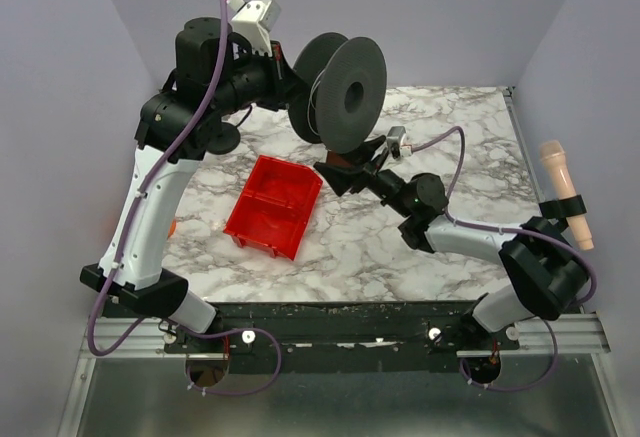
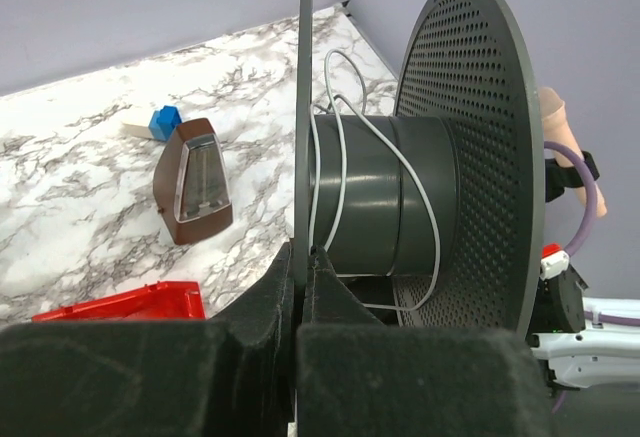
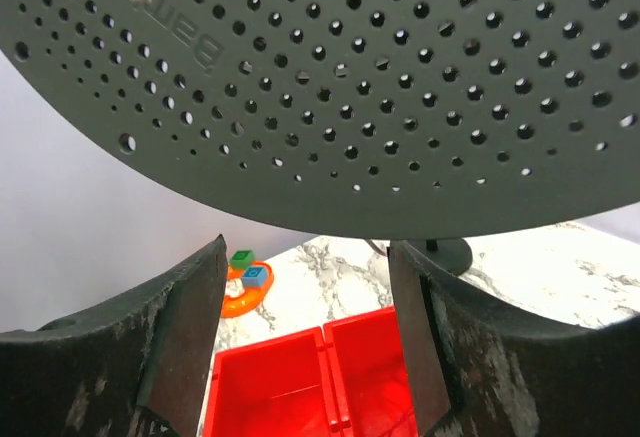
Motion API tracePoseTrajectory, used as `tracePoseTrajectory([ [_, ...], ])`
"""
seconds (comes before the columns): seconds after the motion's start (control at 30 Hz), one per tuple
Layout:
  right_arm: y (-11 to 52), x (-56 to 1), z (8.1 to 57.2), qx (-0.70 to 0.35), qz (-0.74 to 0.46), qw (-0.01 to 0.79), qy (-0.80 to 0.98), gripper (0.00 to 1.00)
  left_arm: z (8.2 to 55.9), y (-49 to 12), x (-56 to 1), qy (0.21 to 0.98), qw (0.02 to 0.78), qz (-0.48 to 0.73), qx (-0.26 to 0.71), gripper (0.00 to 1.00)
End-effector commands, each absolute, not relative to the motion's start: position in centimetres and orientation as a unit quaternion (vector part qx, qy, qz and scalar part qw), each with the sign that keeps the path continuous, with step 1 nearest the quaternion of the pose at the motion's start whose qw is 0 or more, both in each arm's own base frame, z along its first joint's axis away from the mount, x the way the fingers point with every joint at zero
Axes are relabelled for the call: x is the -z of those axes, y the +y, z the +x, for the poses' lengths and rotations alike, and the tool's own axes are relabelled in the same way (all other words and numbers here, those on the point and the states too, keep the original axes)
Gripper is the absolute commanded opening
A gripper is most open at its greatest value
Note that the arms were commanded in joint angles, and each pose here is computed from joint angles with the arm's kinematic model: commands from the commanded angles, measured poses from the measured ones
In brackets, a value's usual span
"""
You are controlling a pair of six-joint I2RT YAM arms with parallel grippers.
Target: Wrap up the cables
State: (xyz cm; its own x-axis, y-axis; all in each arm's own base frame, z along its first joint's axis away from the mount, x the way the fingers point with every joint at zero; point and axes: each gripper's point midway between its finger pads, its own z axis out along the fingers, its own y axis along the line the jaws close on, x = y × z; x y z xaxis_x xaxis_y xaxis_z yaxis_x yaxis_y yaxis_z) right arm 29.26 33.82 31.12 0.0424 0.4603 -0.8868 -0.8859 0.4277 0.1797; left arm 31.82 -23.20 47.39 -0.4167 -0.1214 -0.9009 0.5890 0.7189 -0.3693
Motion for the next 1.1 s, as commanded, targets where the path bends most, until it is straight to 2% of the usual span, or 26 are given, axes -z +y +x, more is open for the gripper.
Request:
tracePoseTrajectory([
  [0.0,33.5,-33.6,30.2,-0.479,-0.184,0.727,0.457,0.73,30.5,-23.4,-51.0,0.733,0.543,0.156,0.378,0.0],
  [0.17,33.8,-33.3,31.0,-0.478,-0.176,0.723,0.466,0.59,30.0,-23.4,-51.7,0.727,0.547,0.16,0.384,0.0],
  [0.3,34.2,-33.4,31.5,-0.482,-0.171,0.725,0.461,0.65,29.8,-23.6,-51.9,0.724,0.545,0.162,0.39,0.0],
  [0.5,34.7,-34.3,31.9,-0.488,-0.172,0.729,0.449,0.64,29.3,-23.4,-52.7,0.717,0.552,0.165,0.393,0.0],
  [0.57,34.9,-34.4,32.2,-0.488,-0.168,0.728,0.451,0.58,29.3,-23.4,-52.7,0.717,0.551,0.165,0.394,0.0],
  [0.73,35.1,-34.3,32.6,-0.489,-0.162,0.726,0.456,0.29,29.1,-23.4,-52.9,0.714,0.552,0.167,0.396,0.0],
  [0.87,34.6,-33.7,32.5,-0.483,-0.162,0.725,0.463,0.13,28.9,-23.4,-52.9,0.714,0.551,0.17,0.397,0.0],
  [1.07,31.2,-32.2,32.2,-0.444,-0.152,0.738,0.485,0.05,28.3,-23.6,-52.1,0.712,0.543,0.195,0.4,0.0],
])
